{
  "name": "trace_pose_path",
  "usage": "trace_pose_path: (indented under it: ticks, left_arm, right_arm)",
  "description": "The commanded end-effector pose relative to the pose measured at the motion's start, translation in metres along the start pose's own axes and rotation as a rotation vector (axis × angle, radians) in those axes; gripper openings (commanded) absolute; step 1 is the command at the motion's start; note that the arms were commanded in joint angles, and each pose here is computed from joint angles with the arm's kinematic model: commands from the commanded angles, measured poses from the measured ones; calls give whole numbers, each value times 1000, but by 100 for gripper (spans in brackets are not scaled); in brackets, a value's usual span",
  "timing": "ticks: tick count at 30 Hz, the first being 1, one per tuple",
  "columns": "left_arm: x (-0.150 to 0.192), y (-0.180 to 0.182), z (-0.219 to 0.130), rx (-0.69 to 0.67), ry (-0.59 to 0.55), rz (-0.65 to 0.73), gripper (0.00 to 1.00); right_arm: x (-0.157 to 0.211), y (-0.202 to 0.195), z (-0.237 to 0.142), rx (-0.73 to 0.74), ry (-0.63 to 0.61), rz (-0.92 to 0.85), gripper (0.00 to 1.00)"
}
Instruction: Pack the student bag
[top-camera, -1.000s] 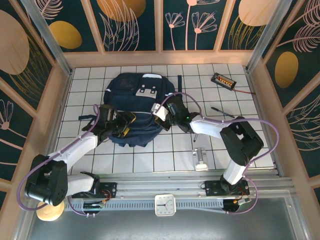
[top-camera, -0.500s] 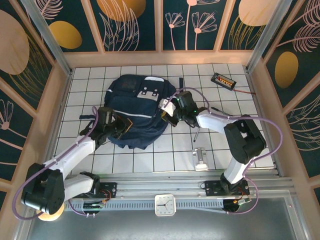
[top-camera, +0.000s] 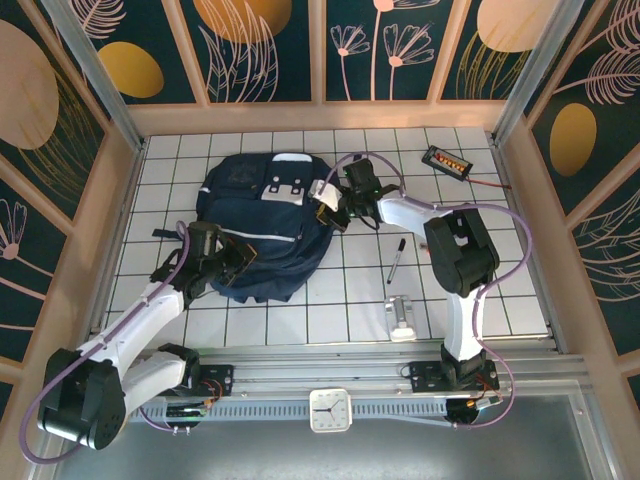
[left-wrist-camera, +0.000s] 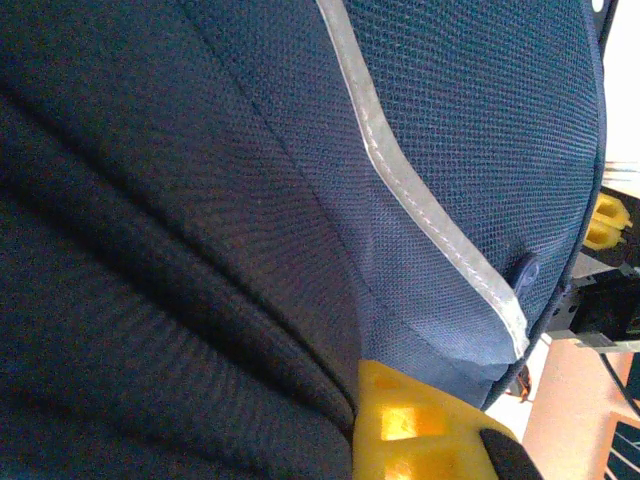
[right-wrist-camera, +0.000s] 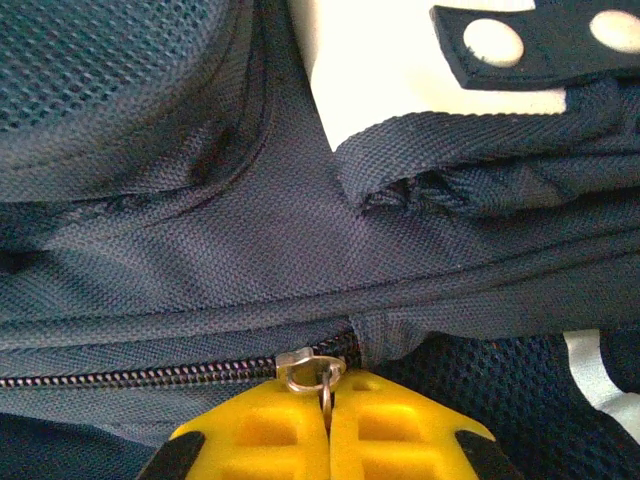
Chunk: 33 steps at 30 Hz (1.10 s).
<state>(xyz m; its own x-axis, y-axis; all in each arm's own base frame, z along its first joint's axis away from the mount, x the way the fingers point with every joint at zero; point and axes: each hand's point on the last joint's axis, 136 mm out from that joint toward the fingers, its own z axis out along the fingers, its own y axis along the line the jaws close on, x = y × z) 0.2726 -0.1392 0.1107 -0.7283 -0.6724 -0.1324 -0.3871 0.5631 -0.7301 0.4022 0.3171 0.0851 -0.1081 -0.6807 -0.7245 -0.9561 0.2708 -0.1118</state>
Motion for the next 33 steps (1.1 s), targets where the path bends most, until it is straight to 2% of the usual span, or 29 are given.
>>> trace_pose_path:
  ticks: [1,2,3,4,6,8,12,17,23,27,33]
  left_arm:
    - [20,39,-3,-129,82,-4,0]
    - [19,35,-2,-117,86,-3,0]
    - [19,29,-2,-102,93,5,11]
    - [18,25,-2,-98,98,14,29]
    - [15,20,-5,-102,94,32,47]
    - [13,14,-11,-100,84,41,55]
    - [11,-2,-25,-52,63,20,59]
    - [0,-21,-34,-28,21,38,64]
    - [-23,-38,-31,-67,-18,117,68]
    - [-26,-33,-22,-72,-13,104,68]
    - [-18,-20,-13,-70,13,64,65]
  right_arm:
    - [25,-69,-33,221,55,36,42]
    - [22,-62,-38,210,34,28,50]
    - [17,-54,-45,201,8,19,56]
    - [12,-48,-54,202,-14,12,59]
    - [3,-38,-73,214,-55,-2,62]
    - [-8,-24,-89,204,-107,-9,62]
    - [-33,12,-94,118,-186,-69,62]
    - [-54,51,-64,22,-210,-159,62]
    - [-59,58,-39,-25,-249,-174,64]
    - [-56,62,-26,-69,-246,-209,65]
    - [-45,67,-9,-118,-244,-161,65]
